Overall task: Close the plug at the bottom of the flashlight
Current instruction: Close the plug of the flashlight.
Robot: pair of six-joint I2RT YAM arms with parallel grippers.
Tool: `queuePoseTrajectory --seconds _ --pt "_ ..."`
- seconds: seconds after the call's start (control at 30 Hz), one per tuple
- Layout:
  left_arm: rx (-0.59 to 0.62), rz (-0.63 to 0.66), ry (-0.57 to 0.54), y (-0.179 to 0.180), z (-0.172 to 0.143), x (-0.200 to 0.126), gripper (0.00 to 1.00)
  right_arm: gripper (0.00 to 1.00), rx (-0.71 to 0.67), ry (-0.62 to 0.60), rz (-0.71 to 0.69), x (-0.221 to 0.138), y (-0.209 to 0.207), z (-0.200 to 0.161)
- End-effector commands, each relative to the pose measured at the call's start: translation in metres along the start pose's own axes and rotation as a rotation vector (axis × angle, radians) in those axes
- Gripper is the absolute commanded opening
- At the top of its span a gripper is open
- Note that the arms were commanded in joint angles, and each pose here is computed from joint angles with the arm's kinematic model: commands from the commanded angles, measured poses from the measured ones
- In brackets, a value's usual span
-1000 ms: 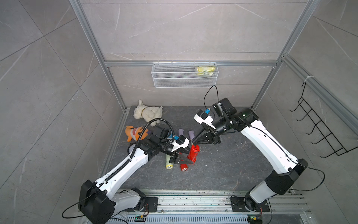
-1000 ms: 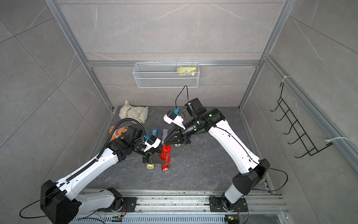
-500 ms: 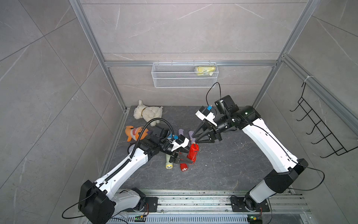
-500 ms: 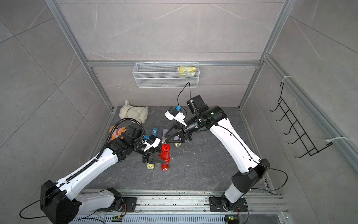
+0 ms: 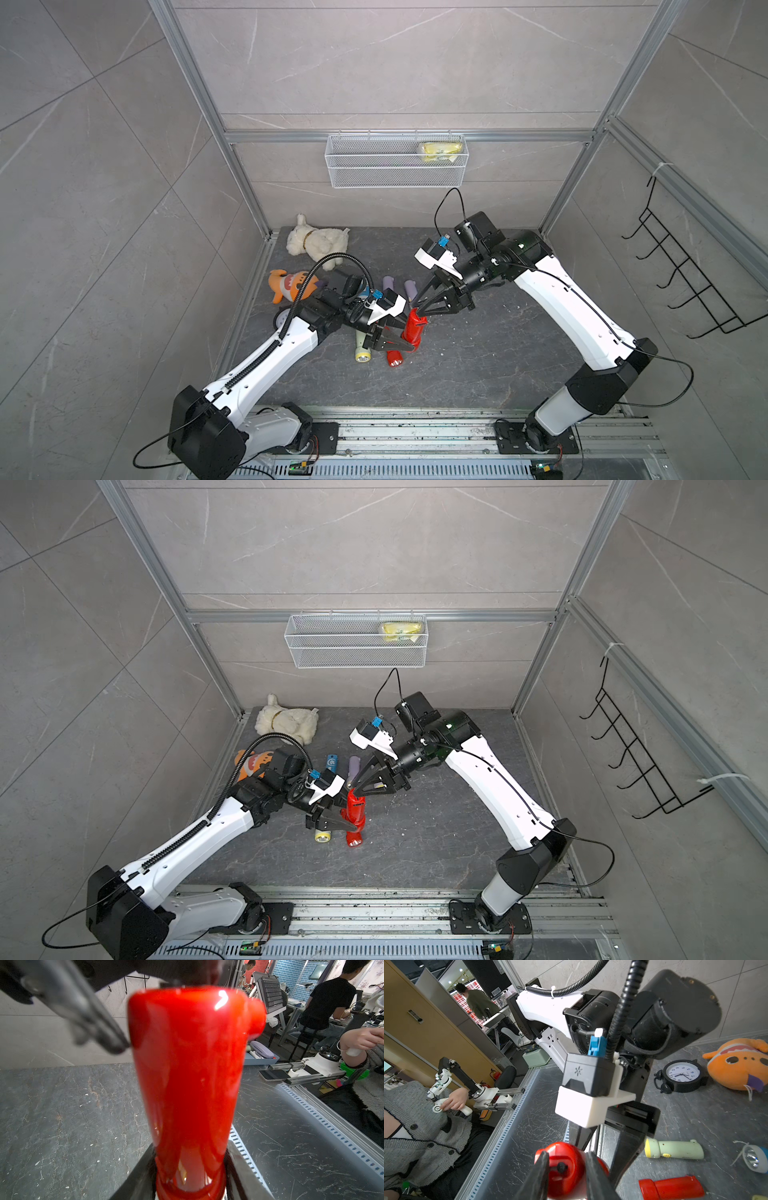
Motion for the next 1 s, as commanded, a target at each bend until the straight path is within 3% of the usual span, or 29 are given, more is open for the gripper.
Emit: queuePoseTrajectory --seconds 0.0,0.27,0.63,0.97 --pt "0.054 -0.022 -0.040 -0.006 0.015 -0.004 0.00 0.28 0.034 0.026 0.007 0.005 -0.007 -0.009" --pt "0.053 -0.018 -0.037 -0.005 0.014 -0.004 0.00 0.18 0.044 0.036 0.010 0.007 -0.014 -0.011" --pt "0.055 -0.023 -0.041 -0.006 0.014 -0.005 0.00 0.11 0.038 0.035 0.009 0.007 -0.019 -0.008" --pt "0.051 -0.028 -0.042 -0.007 0.012 -0.004 0.00 0.16 0.043 -0.055 -0.012 -0.014 -0.037 0.011"
Point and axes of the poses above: each gripper's point midway between its finger pads, its own x axis out along the fingers, its own y axis along the line the jaws close on, z = x × y, the point moved 2 cm from there along -x, back along the fingers, and after that the axes turned 2 degrees about x, right-handed, at the moved point
